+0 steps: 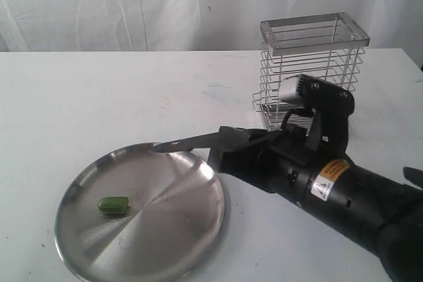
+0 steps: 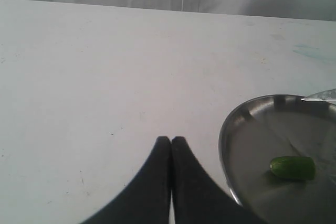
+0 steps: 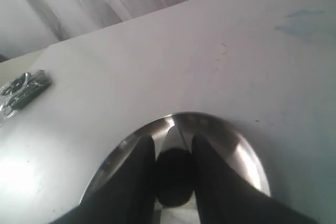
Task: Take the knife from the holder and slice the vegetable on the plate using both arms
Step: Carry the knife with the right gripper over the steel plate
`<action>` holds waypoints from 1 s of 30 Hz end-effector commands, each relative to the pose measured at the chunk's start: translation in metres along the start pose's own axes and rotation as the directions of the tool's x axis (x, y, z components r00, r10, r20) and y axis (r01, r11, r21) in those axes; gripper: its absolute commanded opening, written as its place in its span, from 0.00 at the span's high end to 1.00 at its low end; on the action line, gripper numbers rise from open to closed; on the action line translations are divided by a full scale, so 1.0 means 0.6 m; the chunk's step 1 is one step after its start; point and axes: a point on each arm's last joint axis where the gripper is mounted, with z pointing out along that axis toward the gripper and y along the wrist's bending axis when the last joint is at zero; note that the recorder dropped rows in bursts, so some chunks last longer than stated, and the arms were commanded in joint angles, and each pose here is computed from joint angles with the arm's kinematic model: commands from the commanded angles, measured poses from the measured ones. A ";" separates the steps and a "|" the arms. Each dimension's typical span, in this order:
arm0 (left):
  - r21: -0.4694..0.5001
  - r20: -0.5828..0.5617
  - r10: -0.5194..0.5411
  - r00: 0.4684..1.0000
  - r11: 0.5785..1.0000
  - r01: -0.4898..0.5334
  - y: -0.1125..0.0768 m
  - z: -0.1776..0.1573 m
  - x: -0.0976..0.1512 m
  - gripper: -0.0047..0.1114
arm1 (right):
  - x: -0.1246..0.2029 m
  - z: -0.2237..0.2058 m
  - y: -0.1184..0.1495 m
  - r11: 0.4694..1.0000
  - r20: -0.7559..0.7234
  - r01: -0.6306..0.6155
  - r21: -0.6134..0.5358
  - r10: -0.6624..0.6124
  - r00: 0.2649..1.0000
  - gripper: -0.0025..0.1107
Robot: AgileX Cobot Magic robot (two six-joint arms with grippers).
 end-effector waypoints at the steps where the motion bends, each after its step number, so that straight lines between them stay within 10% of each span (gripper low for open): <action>1: 0.007 0.002 -0.008 1.000 1.000 0.008 -0.001 0.000 0.001 0.96 | -0.003 -0.030 0.021 0.997 0.046 0.017 -0.078 -0.013 0.999 0.98; 30: 0.007 0.002 -0.008 1.000 1.000 0.008 -0.001 0.000 0.001 0.96 | 0.087 -0.008 -0.030 0.994 -0.164 -0.067 0.083 0.080 0.983 0.98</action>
